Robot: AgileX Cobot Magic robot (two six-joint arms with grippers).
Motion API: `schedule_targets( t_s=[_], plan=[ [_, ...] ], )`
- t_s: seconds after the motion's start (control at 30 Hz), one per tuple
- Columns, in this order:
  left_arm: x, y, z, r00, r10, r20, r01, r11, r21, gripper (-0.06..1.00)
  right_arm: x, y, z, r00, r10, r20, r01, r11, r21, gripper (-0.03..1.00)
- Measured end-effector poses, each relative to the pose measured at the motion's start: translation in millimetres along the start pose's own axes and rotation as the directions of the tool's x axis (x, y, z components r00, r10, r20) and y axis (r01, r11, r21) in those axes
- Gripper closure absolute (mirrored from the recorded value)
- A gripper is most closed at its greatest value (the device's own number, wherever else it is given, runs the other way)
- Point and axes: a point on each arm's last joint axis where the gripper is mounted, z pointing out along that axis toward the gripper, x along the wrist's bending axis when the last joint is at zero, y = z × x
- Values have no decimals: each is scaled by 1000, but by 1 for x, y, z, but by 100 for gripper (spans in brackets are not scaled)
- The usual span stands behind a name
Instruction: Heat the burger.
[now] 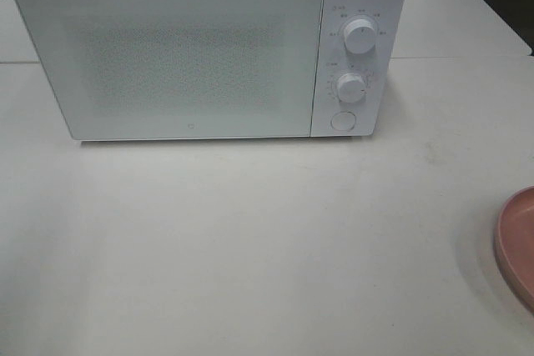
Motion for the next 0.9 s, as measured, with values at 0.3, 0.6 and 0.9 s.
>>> schedule_targets(
  t_s=[0.3,0.6,0.9],
  plan=[
    [5,-20,-4,998,25,-56,-31,994,-106,-4,0,0,0,1000,0,0,0,1000,0,29],
    [5,-33,-20,998,23,-61,-38,967,-252,-4,0,0,0,1000,0,0,0,1000,0,29],
    [4,-56,-39,990,-66,-123,7,903,-429,-4,0,0,0,1000,0,0,0,1000,0,29]
  ],
)
